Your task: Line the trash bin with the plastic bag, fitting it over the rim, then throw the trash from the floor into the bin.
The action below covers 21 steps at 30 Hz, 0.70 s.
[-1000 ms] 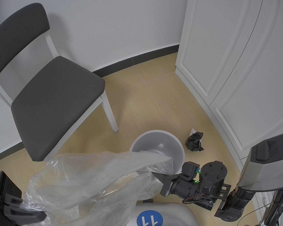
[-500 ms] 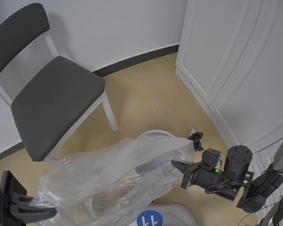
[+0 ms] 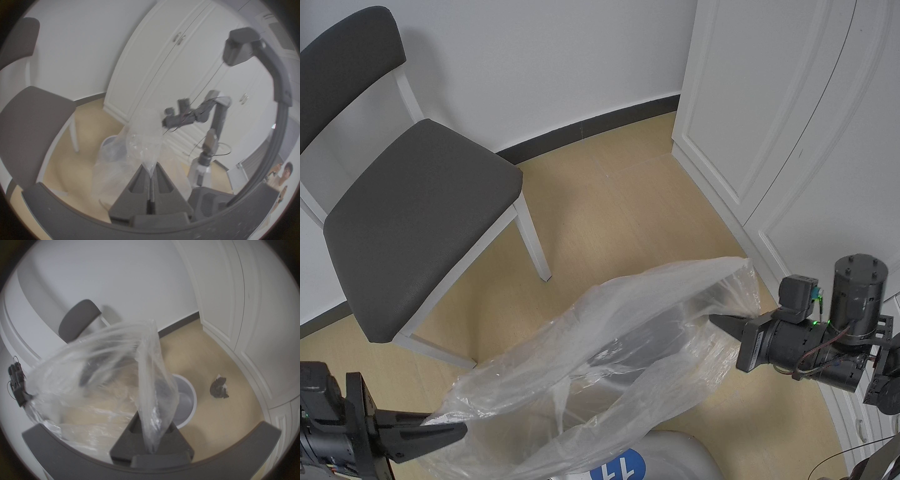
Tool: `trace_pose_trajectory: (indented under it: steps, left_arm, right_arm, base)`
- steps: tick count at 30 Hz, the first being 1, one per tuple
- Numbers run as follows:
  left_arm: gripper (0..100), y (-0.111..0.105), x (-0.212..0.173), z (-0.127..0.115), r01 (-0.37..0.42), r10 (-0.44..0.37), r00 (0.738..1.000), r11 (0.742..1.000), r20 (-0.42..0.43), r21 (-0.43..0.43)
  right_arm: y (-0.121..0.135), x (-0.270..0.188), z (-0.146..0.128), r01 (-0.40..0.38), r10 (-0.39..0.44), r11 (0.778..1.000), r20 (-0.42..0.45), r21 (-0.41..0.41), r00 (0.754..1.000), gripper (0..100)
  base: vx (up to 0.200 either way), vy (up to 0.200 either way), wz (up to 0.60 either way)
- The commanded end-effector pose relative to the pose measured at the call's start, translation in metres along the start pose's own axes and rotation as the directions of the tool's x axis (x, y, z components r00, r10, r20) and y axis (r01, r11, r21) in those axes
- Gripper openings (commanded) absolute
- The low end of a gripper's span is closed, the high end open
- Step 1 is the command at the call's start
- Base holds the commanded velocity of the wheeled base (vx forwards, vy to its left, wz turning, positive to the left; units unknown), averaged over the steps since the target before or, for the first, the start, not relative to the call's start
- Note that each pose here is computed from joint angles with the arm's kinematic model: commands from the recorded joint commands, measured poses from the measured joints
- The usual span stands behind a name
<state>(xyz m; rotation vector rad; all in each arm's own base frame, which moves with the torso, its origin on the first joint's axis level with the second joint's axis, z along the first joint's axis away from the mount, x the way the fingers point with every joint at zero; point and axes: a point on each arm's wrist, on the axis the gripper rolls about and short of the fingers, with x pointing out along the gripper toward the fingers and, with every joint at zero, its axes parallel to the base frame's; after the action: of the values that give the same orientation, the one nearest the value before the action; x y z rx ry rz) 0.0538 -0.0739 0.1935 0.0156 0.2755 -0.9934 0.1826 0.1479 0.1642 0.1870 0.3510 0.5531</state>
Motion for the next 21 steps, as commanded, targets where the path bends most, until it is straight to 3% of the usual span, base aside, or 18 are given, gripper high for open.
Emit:
trace_pose_trajectory:
  steps: [1, 3, 4, 7, 12, 16, 20, 21]
  left_arm:
    - [0, 0.004, 0.021, 0.007, -0.148, 0.149, 0.981, 0.989, -0.121, 0.016]
    - [0, 0.005, 0.03, 0.003, -0.22, 0.223, 0.962, 0.975, -0.159, 0.036]
    - [0, 0.005, 0.03, 0.003, -0.22, 0.223, 0.962, 0.975, -0.159, 0.036]
    - [0, 0.009, 0.046, -0.004, -0.336, 0.346, 0.912, 0.938, -0.222, 0.081]
    - [0, 0.013, 0.057, -0.011, -0.42, 0.437, 0.861, 0.899, -0.26, 0.123]
    - [0, 0.016, 0.058, -0.01, -0.47, 0.491, 0.834, 0.871, -0.253, 0.14]
    - [0, 0.021, 0.055, -0.009, -0.493, 0.516, 0.82, 0.857, -0.249, 0.15]
    - [0, 0.025, 0.055, -0.009, -0.514, 0.538, 0.806, 0.843, -0.248, 0.159]
  right_arm:
    - [0.001, -0.02, 0.022, 0.001, 0.0, 1.0, 0.105, -0.01, 0.994, 0]
    - [0.001, -0.02, 0.023, 0.018, -0.017, 1.0, 0.112, -0.009, 0.994, 0]
    - [0.001, -0.02, 0.023, 0.018, -0.017, 1.0, 0.112, -0.009, 0.994, 0]
    - [0.0, -0.024, 0.024, 0.033, -0.028, 0.999, 0.124, -0.042, 0.992, 0]
    - [-0.001, -0.03, 0.022, 0.066, -0.053, 0.993, 0.132, -0.101, 0.99, 0]
    - [-0.007, -0.037, 0.018, 0.17, -0.145, 0.966, 0.136, -0.194, 0.98, 0]
    - [-0.01, -0.048, 0.012, 0.183, -0.158, 0.945, 0.112, -0.271, 0.981, 0]
    - [-0.011, -0.055, 0.009, 0.187, -0.165, 0.933, 0.095, -0.307, 0.982, 0]
  base:
    - [0.0, 0.0, 0.0]
    - [0.0, 0.0, 0.0]
    - [0.0, 0.0, 0.0]
    - [0.0, 0.0, 0.0]
    - [0.0, 0.0, 0.0]
    - [0.0, 0.0, 0.0]
    - [0.0, 0.0, 0.0]
    - [0.0, 0.0, 0.0]
